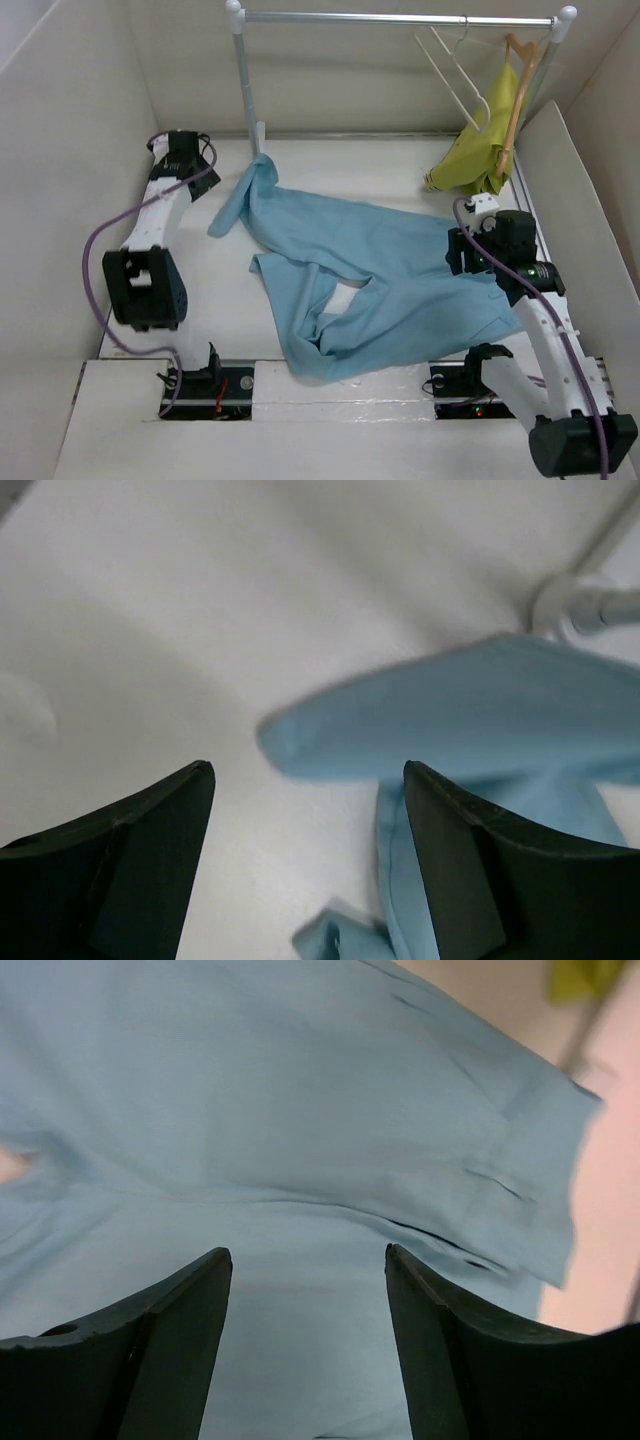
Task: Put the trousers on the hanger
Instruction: Flatten out the trousers at the center of the board.
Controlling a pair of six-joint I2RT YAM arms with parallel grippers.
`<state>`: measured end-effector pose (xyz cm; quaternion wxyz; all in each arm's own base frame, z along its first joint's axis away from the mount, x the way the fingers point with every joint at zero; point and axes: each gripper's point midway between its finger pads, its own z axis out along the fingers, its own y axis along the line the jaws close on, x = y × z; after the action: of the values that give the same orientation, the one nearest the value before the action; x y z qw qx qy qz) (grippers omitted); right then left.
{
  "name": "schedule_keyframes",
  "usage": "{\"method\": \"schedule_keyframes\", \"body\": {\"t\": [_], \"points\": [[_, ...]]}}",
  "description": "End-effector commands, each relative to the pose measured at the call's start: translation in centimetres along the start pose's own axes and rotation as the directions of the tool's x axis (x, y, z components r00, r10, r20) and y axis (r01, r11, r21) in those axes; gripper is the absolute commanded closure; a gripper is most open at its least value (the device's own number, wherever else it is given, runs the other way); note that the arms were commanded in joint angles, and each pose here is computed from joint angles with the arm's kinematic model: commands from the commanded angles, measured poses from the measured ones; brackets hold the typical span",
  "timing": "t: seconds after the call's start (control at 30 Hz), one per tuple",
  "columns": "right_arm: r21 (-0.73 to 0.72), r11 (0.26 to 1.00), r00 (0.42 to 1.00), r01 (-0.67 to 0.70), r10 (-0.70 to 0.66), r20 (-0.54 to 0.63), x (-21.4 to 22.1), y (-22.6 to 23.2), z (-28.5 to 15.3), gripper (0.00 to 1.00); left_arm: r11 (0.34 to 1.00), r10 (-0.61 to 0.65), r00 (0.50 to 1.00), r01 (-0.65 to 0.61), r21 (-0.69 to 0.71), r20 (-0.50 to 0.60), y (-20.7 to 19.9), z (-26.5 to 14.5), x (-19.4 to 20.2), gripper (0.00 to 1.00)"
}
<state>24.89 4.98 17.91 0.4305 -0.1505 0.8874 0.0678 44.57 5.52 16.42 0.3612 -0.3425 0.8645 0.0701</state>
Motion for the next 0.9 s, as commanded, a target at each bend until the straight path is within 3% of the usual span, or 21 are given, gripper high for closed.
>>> {"method": "schedule_keyframes", "body": {"t": [0.0,0.17,0.33,0.47,0.6,0.7,0.73,0.77,0.8,0.83,0.87], "points": [[0.102,0.99,0.995,-0.101,0.099,0.021,0.4,-3.7,1.1,0.31,0.978,-0.122,0.992,0.115,0.172,0.032,-0.5,-3.1,2.1,0.29],[0.038,0.973,0.974,-0.228,0.227,0.028,1.0,-6.6,3.4,0.3,0.983,-0.142,0.986,0.151,0.107,-0.081,1.7,-0.6,7.0,0.31],[0.074,0.971,0.974,-0.226,0.223,0.04,1.4,-8.0,3.0,0.27,0.981,-0.183,0.981,0.186,0.052,-0.061,2.4,1.3,6.6,0.28],[0.017,0.972,0.972,-0.234,0.233,0.029,2.0,-7.1,3.5,0.27,0.98,-0.185,0.966,0.196,0.043,-0.179,1.7,4.3,8.4,0.27],[-0.032,0.973,0.973,-0.228,0.228,0.025,2.7,-6.2,4.0,0.27,0.977,-0.202,0.953,0.211,0.018,-0.226,1.4,6.8,9.6,0.28],[-0.007,0.975,0.975,-0.223,0.223,-0.012,3.9,-6.5,4.2,0.26,0.973,-0.22,0.937,0.23,0.007,-0.271,0.9,8.1,10.9,0.34],[0.008,0.97,0.969,-0.244,0.244,-0.024,4.7,-7.0,4.4,0.26,0.97,-0.232,0.932,0.244,0.006,-0.277,0.6,8.7,11.1,0.61],[0.008,0.969,0.968,-0.249,0.249,-0.024,4.7,-7.0,4.4,0.26,0.97,-0.235,0.93,0.245,-0.002,-0.283,0.7,8.9,11.5,0.61],[-0.005,0.966,0.966,-0.257,0.257,-0.014,4.5,-7.0,4.5,0.26,0.97,-0.236,0.929,0.244,-0.008,-0.284,0.8,9.0,11.5,0.92],[-0.014,0.963,0.963,-0.268,0.268,-0.021,4.7,-6.8,4.8,0.26,0.97,-0.238,0.93,0.243,-0.016,-0.28,0.9,9.2,11.4,1.0],[-0.012,0.957,0.957,-0.289,0.289,-0.012,4.5,-7.1,4.9,0.27,0.967,-0.253,0.936,0.252,-0.036,-0.245,1.3,8.6,9.5,1.0]]}}
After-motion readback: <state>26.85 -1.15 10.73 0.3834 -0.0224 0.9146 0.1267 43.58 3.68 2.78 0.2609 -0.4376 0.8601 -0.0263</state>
